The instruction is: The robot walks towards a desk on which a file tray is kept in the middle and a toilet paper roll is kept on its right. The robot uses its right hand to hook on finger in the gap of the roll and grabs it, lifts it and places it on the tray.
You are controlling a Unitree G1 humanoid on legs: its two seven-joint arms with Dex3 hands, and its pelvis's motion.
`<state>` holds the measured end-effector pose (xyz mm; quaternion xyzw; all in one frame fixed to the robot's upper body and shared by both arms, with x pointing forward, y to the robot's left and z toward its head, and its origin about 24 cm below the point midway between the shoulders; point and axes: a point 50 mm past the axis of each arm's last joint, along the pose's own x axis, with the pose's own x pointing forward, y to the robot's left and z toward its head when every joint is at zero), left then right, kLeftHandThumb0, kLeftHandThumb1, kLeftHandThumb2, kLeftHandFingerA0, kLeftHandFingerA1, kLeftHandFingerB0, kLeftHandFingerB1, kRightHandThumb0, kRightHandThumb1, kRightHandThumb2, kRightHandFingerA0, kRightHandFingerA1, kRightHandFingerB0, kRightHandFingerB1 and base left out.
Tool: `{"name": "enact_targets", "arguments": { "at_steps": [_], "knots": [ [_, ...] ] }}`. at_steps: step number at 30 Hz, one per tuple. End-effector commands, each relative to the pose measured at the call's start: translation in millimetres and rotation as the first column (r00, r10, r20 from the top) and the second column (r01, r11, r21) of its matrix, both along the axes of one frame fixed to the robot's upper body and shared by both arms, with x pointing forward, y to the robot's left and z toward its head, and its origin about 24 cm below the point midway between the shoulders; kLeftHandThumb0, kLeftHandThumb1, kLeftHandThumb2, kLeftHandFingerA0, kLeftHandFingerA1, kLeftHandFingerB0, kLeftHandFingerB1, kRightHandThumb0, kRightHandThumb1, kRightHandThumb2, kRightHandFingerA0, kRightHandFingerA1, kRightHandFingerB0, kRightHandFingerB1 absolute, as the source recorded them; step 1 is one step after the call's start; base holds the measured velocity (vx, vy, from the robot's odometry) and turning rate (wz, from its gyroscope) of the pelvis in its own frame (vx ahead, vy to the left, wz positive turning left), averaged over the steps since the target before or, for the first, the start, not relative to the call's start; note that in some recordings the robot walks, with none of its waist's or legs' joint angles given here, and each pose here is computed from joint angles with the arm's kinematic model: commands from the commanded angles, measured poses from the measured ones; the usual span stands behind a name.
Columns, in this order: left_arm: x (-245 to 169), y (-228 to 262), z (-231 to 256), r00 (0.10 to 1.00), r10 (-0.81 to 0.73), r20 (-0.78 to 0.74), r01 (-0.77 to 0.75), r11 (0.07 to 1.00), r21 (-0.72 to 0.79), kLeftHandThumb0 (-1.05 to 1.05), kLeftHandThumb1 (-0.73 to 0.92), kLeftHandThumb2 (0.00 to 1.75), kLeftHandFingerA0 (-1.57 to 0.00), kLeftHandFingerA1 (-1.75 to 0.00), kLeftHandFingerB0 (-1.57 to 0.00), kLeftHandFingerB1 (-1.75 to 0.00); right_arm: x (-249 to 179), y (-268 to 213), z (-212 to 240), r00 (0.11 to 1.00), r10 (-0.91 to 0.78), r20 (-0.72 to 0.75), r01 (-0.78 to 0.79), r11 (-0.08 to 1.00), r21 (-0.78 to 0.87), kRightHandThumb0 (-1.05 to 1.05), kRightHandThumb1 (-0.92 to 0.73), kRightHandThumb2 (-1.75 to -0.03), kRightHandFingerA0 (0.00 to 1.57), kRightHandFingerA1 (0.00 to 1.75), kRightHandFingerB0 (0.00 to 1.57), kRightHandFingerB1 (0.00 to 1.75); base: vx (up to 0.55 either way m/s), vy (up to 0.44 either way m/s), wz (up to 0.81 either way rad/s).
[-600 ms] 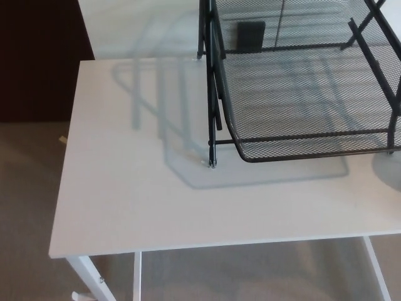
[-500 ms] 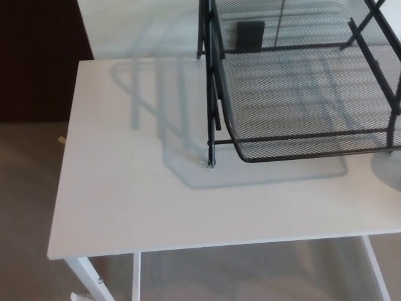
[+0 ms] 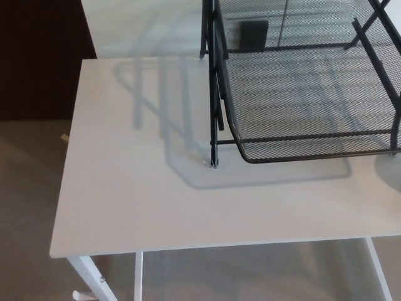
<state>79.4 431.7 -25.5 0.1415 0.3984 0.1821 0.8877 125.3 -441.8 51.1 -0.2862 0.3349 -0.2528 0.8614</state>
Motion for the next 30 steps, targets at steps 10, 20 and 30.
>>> {"name": "enact_targets", "arguments": {
  "at_steps": [10,20,30],
  "knots": [
    [-4,5,20,0.999,0.041,0.032,-0.037,0.995,-0.097,-0.69,0.78,1.09,-0.19,-0.58,-0.05,-0.44,99,37,148,0.675,0.31,0.669,-0.285,0.946,-0.151,-0.99,-0.49,-0.87,0.44,0.89,0.31,0.73,0.0,0.0,0.0],
    [1,3,23,1.0,-0.005,-0.003,0.005,0.997,-0.078,-0.71,0.92,0.76,-0.2,-0.53,-0.08,-0.34,124,80,131,0.777,0.606,0.167,-0.59,0.795,-0.139,-0.47,-0.54,-0.7,0.15,0.44,0.11,0.34,0.0,0.0,0.0],
    [-5,2,24,0.999,-0.01,-0.036,0.008,0.999,-0.046,-0.7,0.92,0.76,-0.22,-0.51,-0.11,-0.37,135,75,96,0.811,0.584,-0.045,-0.585,0.803,-0.119,-0.43,-0.6,-0.59,0.2,0.37,0.16,0.27,0.0,0.0,0.0]
  ]
}}
